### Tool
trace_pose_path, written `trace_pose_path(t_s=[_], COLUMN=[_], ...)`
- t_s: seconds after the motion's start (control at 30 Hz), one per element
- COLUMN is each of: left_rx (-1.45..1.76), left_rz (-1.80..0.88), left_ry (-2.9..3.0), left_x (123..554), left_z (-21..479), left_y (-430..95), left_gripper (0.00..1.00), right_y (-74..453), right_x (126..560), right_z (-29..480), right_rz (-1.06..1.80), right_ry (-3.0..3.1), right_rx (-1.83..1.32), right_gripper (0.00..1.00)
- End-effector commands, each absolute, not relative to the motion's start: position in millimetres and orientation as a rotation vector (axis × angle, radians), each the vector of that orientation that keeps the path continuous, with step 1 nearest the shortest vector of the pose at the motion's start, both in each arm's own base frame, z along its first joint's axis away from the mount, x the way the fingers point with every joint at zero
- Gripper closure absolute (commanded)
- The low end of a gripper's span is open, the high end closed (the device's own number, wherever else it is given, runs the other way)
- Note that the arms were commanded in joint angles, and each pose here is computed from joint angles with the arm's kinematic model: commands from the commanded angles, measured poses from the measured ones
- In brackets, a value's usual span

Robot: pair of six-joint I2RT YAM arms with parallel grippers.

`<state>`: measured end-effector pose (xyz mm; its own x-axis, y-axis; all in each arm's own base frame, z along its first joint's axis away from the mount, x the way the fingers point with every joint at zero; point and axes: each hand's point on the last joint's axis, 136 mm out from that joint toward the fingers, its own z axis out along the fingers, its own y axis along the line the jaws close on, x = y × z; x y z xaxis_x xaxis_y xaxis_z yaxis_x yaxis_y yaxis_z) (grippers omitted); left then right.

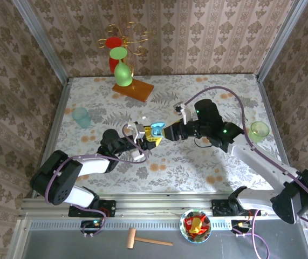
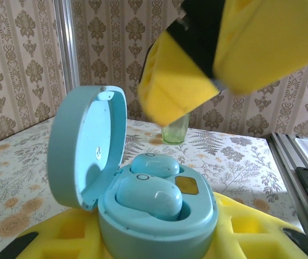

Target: Insert wireless bluetooth earbuds into charging case

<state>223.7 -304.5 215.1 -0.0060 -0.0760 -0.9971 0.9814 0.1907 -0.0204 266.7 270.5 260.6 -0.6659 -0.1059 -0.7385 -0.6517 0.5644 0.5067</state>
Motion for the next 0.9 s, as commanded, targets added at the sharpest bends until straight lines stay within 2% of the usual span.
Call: trace_pose_path(t_s=[0.0,0.17,0.33,0.63,0.87], left_rx=[1.014,1.039,1.035,0.992,0.979], left_rz=[-1.080,-1.079,-1.082,-1.067,-1.047], left_ry=[1.158,1.137,1.130,1.146,1.144], left_x=[219.7,215.4,214.3,218.3,221.7], left_z=[233.0,233.0,236.7,240.6,242.2], left_y=[-300.7,-300.7,-300.0,-296.5,-295.9], left_gripper=[0.72,0.72,0.72,0.72,0.72], right_y=[265.2,268.5,266.1,266.6,268.7], right_x=[275.0,304.4,320.8,301.6,285.7], right_z=[283.0,286.0,268.0,251.1,267.3], right_rz=[1.046,1.010,0.911,0.924,1.088], right_ry=[2.078,2.173,2.300,2.357,2.254], right_rx=[-0.519,-0.358,-0.291,-0.380,-0.342], right_gripper=[0.38,0.33,0.33,0.29,0.28])
